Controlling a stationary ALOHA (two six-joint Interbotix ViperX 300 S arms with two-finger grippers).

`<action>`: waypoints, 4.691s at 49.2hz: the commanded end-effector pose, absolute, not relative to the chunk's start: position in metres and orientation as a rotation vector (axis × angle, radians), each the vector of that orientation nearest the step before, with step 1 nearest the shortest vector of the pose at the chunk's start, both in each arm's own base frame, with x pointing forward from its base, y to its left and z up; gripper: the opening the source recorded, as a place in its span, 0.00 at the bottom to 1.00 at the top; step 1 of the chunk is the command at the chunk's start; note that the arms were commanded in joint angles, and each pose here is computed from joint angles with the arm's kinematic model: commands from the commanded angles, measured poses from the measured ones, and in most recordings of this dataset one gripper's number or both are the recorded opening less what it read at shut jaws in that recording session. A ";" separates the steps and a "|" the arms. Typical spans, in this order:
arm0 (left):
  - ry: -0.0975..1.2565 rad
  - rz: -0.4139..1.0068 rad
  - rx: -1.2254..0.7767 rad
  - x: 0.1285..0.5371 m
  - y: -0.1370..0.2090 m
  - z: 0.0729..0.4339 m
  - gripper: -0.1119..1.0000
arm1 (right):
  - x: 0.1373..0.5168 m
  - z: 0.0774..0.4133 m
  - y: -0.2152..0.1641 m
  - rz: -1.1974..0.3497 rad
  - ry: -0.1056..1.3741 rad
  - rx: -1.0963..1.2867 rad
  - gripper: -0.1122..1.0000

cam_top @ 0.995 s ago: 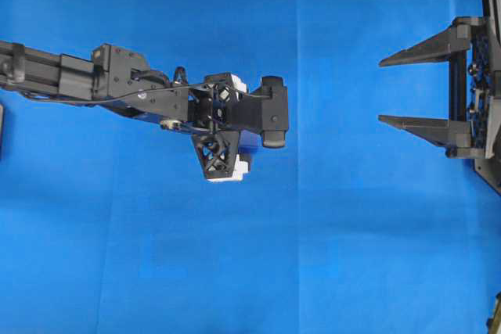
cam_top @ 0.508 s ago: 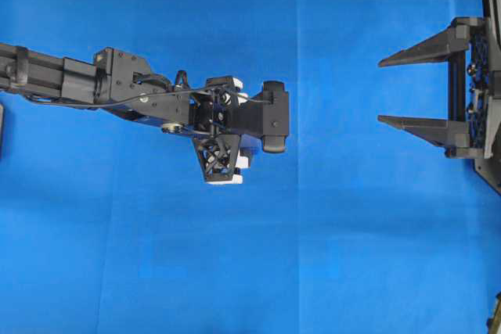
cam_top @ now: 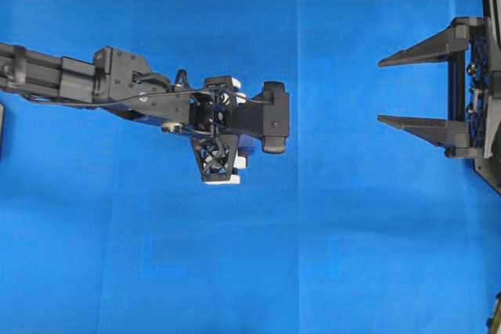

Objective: Handover the blue block to the right arm after grasping it with the left arm, then place it in the designated position.
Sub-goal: 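Close the left gripper on the blue cube, then lift the cube and rotate the left gripper to hold it sideways, then raise the right gripper and swing it toward the held cube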

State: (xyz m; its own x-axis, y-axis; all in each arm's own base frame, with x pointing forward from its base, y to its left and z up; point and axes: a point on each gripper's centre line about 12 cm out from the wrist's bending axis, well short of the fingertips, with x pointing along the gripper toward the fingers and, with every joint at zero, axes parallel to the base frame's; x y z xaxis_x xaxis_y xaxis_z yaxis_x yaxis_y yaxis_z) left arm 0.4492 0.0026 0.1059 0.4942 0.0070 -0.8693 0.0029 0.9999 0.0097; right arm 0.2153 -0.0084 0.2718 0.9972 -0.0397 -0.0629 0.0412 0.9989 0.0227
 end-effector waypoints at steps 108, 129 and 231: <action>0.928 0.001 0.026 0.439 -0.003 0.310 0.53 | 0.219 0.277 -0.009 -0.043 0.050 0.028 0.97; 0.925 0.001 0.026 0.438 -0.003 0.310 0.53 | 0.219 0.277 -0.009 -0.043 0.050 0.028 0.97; 0.040 -0.020 0.016 0.354 -0.006 0.320 0.53 | 0.220 0.283 -0.009 -0.041 0.018 0.019 0.97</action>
State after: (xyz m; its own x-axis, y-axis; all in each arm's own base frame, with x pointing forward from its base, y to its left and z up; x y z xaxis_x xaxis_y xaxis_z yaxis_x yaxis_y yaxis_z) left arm 0.3557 -0.0046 0.3089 0.9969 -0.0172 -0.0767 0.0185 0.9997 0.0169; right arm 0.2172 -0.0089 0.2719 0.9978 -0.0414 -0.0521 0.0426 0.9988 0.0227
